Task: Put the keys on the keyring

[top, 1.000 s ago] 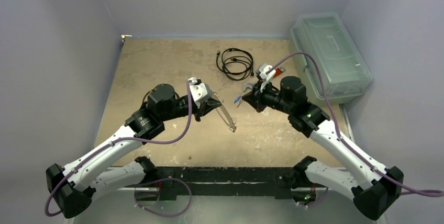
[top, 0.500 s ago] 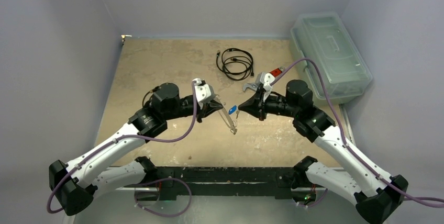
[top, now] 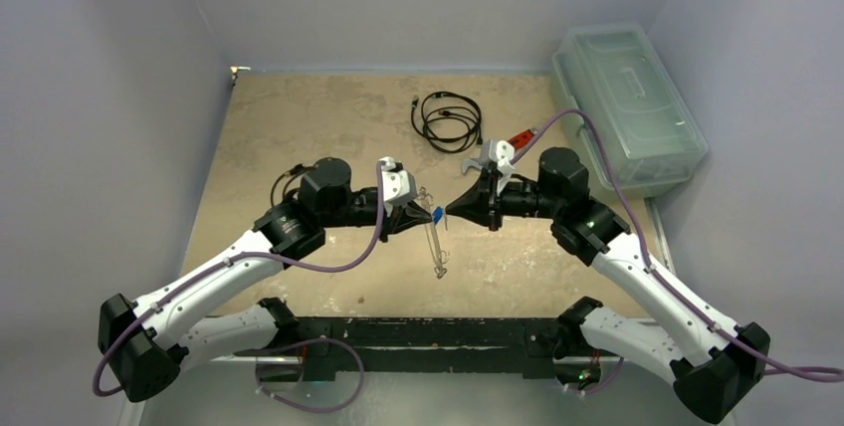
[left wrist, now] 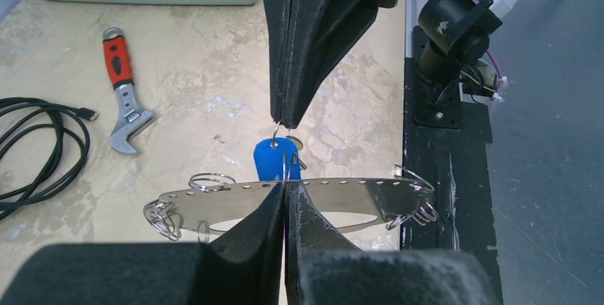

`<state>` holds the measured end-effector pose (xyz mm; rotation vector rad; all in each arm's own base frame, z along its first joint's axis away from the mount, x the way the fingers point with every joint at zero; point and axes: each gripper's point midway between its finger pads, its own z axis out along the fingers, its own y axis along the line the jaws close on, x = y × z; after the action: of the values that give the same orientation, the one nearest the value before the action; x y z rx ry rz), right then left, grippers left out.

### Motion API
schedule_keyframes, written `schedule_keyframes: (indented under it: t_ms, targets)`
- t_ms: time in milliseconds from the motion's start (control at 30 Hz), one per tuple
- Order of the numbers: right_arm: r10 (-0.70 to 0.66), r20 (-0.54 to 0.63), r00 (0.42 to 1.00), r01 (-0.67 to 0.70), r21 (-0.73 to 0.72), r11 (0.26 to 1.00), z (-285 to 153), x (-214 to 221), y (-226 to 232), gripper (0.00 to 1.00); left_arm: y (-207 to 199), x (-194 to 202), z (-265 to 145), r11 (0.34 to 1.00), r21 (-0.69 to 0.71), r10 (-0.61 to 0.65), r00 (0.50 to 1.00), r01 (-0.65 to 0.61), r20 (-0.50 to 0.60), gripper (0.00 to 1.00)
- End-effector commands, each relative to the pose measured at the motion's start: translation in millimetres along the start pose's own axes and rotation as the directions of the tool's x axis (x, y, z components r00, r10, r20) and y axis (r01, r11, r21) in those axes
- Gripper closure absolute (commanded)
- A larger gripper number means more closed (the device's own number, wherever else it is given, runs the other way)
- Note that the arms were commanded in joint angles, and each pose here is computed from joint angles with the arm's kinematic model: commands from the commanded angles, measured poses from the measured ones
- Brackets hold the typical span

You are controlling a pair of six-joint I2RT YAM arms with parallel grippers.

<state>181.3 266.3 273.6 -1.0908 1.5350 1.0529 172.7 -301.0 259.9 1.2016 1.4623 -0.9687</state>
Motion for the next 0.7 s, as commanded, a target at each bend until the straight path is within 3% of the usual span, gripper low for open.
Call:
schedule_keyframes:
  t_ms: [0, 400, 667]
  targets:
    - [-0.101, 0.108, 0.989, 0.103, -0.014, 0.995, -4.2, -41.2, 5.4, 1.00, -8.9, -12.4, 4.4, 0.997, 0.060, 0.036, 0.999, -0.038, 0.034, 1.00]
    - [-0.058, 0.172, 0.983, 0.033, 0.146, 0.989, -13.8, -44.6, -12.5, 1.00, 5.8, -15.8, -1.1, 0.998, -0.040, 0.053, 0.998, -0.052, 0.032, 1.00]
    - [0.073, 0.297, 0.952, -0.197, 0.413, 0.889, -30.5, -61.1, -60.8, 1.00, -3.2, -15.5, 4.0, 0.999, 0.023, 0.033, 0.999, -0.034, 0.038, 1.00]
